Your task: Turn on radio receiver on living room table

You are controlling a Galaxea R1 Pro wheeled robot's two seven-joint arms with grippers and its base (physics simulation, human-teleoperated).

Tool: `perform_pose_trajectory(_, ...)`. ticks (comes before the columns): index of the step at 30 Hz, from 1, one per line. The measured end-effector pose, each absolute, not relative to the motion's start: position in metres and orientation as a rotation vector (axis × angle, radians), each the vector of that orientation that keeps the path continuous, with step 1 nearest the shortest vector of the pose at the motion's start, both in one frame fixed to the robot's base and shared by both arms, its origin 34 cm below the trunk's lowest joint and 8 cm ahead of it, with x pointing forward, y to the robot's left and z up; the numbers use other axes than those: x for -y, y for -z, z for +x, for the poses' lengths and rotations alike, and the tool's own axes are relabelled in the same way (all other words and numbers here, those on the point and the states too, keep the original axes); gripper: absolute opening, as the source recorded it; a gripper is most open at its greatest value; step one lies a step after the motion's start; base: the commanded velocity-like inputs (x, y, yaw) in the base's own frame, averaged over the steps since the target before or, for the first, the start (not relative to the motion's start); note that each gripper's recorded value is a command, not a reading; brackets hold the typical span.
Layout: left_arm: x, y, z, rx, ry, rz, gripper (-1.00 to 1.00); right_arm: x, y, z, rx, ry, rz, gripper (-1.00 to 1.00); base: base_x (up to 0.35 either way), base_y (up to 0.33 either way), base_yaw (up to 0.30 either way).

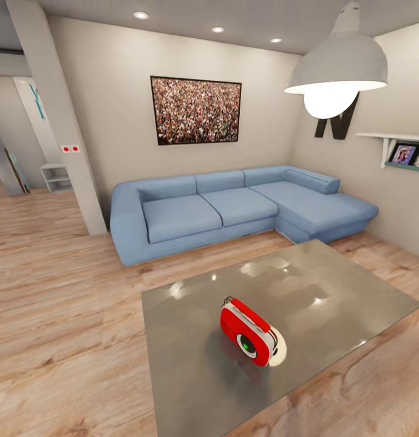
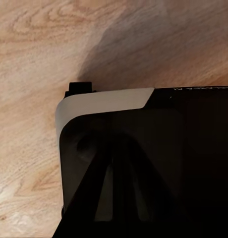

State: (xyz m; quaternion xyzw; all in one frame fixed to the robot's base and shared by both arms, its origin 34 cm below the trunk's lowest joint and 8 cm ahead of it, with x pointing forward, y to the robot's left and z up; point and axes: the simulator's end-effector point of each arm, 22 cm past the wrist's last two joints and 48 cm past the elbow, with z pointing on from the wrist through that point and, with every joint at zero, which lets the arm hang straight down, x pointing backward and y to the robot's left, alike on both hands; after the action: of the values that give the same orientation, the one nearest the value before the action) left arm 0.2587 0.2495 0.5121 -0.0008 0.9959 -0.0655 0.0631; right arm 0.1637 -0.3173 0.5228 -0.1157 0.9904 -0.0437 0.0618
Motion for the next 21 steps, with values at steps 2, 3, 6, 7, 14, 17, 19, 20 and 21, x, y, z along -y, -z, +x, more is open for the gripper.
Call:
perform_pose_trajectory(2,-0.2495,-0.5123,0.2599,-3.004,0.198,-0.002,-1.0,0.3173,-0.5229,0.1644,-2.993,0.132,-0.35,1.0,0.0,0.0,0.0)
perform_pose_trajectory(3,-0.2494,-0.5124,0.2602,-3.003,0.198,-0.001,-1.0,0.3172,-0.5229,0.1647,-2.992,0.132,-0.35,1.0,0.0,0.0,0.0)
perform_pose_trajectory(6,-0.2497,-0.5126,0.2608,-3.001,0.197,-0.004,-1.0,0.3164,-0.5228,0.165,-2.991,0.13,-0.351,1.0,0.0,0.0,0.0)
perform_pose_trajectory(7,-0.25,-0.5126,0.2608,-3.002,0.197,-0.004,-1.0,0.3163,-0.5229,0.1652,-2.99,0.129,-0.352,1.0,0.0,0.0,0.0)
perform_pose_trajectory(14,-0.2552,-0.5127,0.2617,-3.002,0.188,-0.003,-1.0,0.3167,-0.5229,0.1655,-2.989,0.13,-0.356,1.0,0.0,0.0,0.0)
perform_pose_trajectory(17,-0.256,-0.513,0.2642,-2.996,0.186,0.004,-1.0,0.3161,-0.5228,0.1648,-2.991,0.128,-0.359,1.0,0.0,0.0,0.0)
perform_pose_trajectory(19,-0.255,-0.5131,0.2656,-2.992,0.188,0.005,-1.0,0.3156,-0.5226,0.164,-2.993,0.127,-0.36,1.0,0.0,0.0,0.0)
perform_pose_trajectory(20,-0.2546,-0.5132,0.2661,-2.991,0.188,0.005,-1.0,0.3154,-0.5226,0.1637,-2.994,0.126,-0.361,1.0,0.0,0.0,0.0)
perform_pose_trajectory(21,-0.2541,-0.5133,0.2669,-2.989,0.189,0.003,-1.0,0.3152,-0.5225,0.1633,-2.996,0.126,-0.361,1.0,0.0,0.0,0.0)
